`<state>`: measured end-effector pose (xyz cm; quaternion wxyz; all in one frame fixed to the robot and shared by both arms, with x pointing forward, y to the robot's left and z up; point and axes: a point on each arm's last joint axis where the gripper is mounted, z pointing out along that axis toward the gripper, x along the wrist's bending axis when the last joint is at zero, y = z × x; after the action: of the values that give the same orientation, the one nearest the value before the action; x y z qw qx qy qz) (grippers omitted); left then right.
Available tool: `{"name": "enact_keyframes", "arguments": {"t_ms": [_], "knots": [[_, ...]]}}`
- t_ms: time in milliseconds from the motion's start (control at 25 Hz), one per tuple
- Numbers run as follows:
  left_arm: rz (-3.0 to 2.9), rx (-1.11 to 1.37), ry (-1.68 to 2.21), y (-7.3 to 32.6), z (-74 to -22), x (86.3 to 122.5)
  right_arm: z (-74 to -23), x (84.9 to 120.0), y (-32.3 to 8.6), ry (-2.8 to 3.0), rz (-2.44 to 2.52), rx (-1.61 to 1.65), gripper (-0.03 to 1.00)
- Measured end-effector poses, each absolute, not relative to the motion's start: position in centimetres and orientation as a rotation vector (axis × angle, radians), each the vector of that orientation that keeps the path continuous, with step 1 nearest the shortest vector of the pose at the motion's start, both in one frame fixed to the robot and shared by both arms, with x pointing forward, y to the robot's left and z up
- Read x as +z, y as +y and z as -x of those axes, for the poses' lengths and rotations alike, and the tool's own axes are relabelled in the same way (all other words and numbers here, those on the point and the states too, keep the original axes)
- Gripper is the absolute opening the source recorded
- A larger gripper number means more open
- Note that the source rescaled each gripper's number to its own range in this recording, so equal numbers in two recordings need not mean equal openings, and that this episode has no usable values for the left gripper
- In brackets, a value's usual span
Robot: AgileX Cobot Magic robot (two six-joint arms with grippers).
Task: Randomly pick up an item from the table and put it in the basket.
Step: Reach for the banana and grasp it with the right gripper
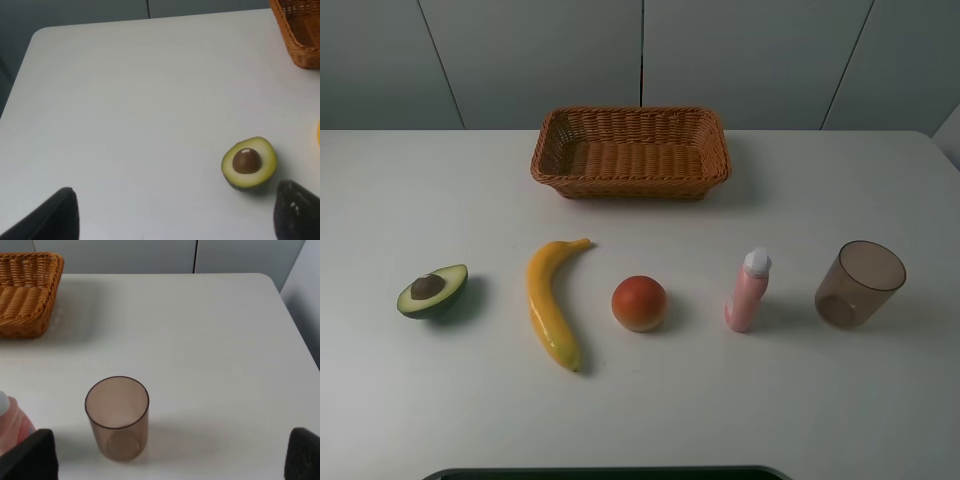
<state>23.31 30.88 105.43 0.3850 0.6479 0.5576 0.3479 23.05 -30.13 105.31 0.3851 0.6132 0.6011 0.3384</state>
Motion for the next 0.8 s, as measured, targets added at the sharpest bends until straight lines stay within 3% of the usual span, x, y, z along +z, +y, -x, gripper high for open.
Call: {"name": "enact_keyframes", "arguments": {"t_ms": [240,560,800], "knots": [[-1.651,0.886,1.421,30.9,-23.3,105.4,-25.8,108.3,-29.9,1.626,-1.642,0.825,0.97],[-1.651,0.886,1.421,30.9,-23.3,105.4,-36.9,115.7,-29.1,1.821,-1.711,0.776,0.97],[-1.651,0.886,1.421,30.9,-23.3,105.4,-45.2,117.0,-22.4,2.197,-1.553,0.753,0.97]]}}
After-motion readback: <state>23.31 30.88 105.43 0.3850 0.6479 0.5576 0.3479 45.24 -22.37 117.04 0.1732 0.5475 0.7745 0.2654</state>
